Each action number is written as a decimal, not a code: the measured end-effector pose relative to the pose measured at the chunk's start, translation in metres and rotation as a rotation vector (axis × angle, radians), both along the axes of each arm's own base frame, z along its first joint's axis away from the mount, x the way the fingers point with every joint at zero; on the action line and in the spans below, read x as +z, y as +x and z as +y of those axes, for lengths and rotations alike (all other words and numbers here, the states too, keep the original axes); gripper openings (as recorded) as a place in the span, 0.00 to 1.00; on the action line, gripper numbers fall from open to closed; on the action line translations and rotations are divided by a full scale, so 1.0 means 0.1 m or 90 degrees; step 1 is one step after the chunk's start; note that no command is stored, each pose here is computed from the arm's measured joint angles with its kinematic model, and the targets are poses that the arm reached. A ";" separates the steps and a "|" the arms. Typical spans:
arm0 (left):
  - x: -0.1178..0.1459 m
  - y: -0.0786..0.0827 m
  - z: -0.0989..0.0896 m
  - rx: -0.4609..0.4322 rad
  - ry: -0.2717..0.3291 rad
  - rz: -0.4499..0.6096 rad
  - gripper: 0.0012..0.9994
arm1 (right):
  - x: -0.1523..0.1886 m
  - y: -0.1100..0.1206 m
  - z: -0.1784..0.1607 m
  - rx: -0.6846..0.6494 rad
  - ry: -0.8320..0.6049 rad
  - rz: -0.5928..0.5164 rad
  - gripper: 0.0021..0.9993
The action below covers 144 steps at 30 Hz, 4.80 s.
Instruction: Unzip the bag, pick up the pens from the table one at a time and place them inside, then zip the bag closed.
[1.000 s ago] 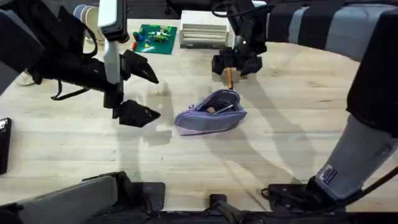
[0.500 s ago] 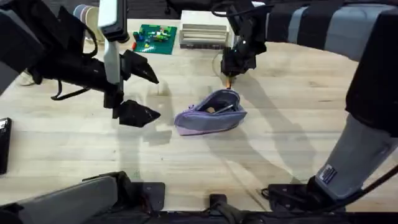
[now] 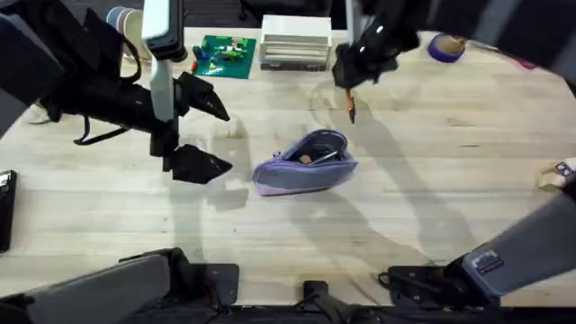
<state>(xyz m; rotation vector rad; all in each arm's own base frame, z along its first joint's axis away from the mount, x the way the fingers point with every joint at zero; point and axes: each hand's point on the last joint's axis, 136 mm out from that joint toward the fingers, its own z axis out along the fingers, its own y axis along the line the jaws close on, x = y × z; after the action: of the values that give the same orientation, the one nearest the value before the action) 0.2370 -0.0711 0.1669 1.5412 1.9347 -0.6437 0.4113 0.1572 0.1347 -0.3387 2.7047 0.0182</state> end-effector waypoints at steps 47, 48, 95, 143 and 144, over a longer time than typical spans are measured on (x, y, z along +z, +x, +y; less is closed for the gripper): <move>0.00 0.00 0.00 0.000 0.000 -0.001 0.99 | 0.48 -1.56 0.64 0.905 -0.164 0.034 0.03; 0.00 0.00 0.00 0.000 0.000 0.000 0.99 | 0.44 -1.56 0.65 0.909 -0.162 0.043 0.03; 0.00 0.00 0.00 0.000 0.000 0.001 0.99 | -0.34 -1.73 1.24 1.024 -0.075 0.054 0.94; -0.42 -0.03 0.43 -0.029 -0.024 -0.020 0.99 | 0.55 -1.75 1.76 0.333 0.306 0.161 1.00; -0.44 -0.03 0.43 -0.029 -0.029 -0.016 0.99 | 0.55 -1.73 1.76 0.326 0.304 0.158 1.00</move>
<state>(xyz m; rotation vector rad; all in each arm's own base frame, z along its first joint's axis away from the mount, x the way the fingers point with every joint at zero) 0.2343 -0.0285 0.1233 1.5620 1.8585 -0.6802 0.2387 0.3329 0.1895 -0.9078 2.6522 0.8838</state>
